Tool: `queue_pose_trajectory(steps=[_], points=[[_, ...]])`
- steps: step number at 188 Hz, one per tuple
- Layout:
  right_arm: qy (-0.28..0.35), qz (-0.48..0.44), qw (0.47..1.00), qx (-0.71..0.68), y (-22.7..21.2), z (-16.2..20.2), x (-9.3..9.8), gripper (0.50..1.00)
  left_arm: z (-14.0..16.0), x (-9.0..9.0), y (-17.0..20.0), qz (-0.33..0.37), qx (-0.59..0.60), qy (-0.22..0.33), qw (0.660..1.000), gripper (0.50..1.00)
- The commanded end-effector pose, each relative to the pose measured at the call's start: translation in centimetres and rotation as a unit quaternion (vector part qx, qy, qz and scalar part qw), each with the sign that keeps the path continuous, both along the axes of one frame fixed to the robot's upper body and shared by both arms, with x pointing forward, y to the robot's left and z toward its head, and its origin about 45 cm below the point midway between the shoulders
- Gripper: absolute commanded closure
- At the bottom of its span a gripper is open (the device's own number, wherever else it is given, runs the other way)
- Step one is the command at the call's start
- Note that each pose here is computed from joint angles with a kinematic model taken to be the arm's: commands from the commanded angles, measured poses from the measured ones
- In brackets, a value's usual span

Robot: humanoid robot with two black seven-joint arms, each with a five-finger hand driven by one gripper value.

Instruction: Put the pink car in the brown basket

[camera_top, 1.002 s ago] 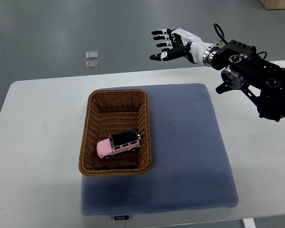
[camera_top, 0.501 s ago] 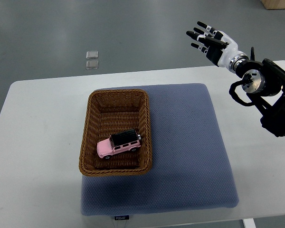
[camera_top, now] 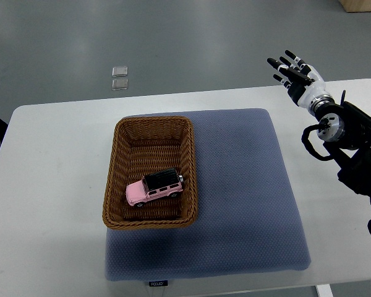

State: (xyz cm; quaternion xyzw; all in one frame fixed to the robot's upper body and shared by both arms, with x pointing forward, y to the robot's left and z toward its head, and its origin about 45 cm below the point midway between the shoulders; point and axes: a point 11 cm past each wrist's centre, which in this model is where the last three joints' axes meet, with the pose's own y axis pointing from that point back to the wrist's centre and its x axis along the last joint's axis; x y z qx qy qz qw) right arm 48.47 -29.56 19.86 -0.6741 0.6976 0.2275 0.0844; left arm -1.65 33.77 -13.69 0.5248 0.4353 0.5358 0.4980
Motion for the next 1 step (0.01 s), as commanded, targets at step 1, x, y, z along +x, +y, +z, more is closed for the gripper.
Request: queue_pose_trajectory(steps=[1], points=[[0.000,0.000,1.000,0.001,0.03,-0.10,-0.05,0.597,0.00,0.00,0.01,0.000,0.000,0.000,1.000,0.500]])
